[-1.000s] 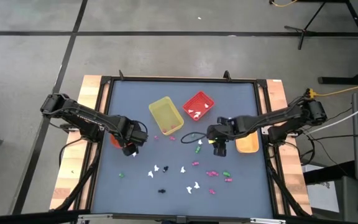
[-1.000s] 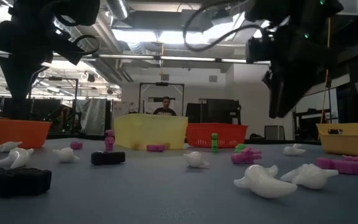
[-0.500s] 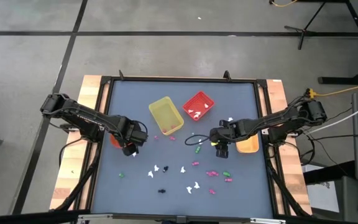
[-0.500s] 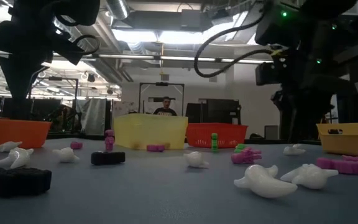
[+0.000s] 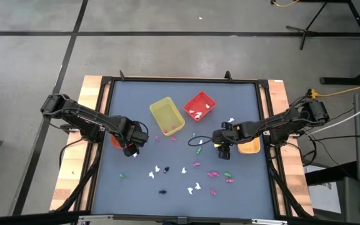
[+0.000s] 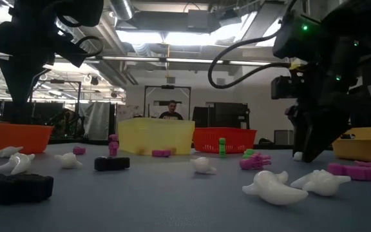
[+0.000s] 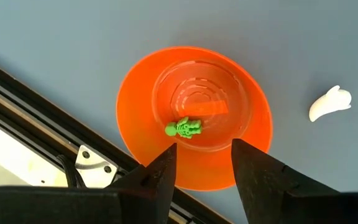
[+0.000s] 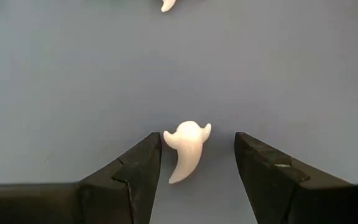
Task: Sort Halloween decoration
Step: Put the white ghost toy into the red bin
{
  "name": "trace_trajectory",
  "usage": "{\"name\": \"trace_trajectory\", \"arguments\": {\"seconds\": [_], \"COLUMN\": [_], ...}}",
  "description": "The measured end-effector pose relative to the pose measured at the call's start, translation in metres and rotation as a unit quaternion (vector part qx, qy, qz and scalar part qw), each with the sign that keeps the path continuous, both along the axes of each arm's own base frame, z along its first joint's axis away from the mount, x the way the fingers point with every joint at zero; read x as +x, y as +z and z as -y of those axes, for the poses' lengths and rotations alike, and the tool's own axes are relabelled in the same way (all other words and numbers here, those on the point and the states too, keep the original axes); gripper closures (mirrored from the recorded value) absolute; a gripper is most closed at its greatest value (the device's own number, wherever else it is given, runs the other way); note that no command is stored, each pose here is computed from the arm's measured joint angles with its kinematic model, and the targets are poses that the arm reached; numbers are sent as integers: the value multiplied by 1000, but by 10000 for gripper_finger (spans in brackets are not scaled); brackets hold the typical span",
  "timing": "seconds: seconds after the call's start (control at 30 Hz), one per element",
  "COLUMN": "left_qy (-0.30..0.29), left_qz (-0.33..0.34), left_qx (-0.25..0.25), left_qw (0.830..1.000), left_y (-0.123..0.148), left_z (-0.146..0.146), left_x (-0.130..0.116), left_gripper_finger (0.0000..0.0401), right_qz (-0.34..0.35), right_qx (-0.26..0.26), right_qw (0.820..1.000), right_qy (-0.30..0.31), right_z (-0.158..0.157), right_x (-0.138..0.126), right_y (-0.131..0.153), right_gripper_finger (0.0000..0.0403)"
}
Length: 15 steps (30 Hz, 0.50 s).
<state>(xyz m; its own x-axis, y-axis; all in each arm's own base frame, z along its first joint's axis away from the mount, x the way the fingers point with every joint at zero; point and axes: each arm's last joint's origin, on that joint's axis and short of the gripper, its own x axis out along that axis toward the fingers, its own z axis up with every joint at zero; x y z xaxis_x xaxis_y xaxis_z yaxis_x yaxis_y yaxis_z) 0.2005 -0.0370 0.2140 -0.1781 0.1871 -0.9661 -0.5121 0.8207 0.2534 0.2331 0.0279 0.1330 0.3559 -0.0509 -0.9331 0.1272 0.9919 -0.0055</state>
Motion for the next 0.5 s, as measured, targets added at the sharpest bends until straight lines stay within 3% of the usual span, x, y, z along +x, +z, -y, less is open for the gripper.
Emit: {"name": "trace_trajectory", "arguments": {"seconds": [0.17, 0.5], "left_qy": [0, 0], "left_qz": [0, 0], "left_qx": [0, 0], "left_qw": [1000, 1000], "left_y": [0, 0], "left_z": [0, 0], "left_x": [0, 0], "left_gripper_finger": [264, 264], "right_qz": [7, 9], "right_qx": [2, 5], "right_qw": [1000, 1000], "right_qy": [1, 2], "right_z": [0, -1], "right_x": [1, 2], "right_y": [0, 0], "right_gripper_finger": [213, 299]}}
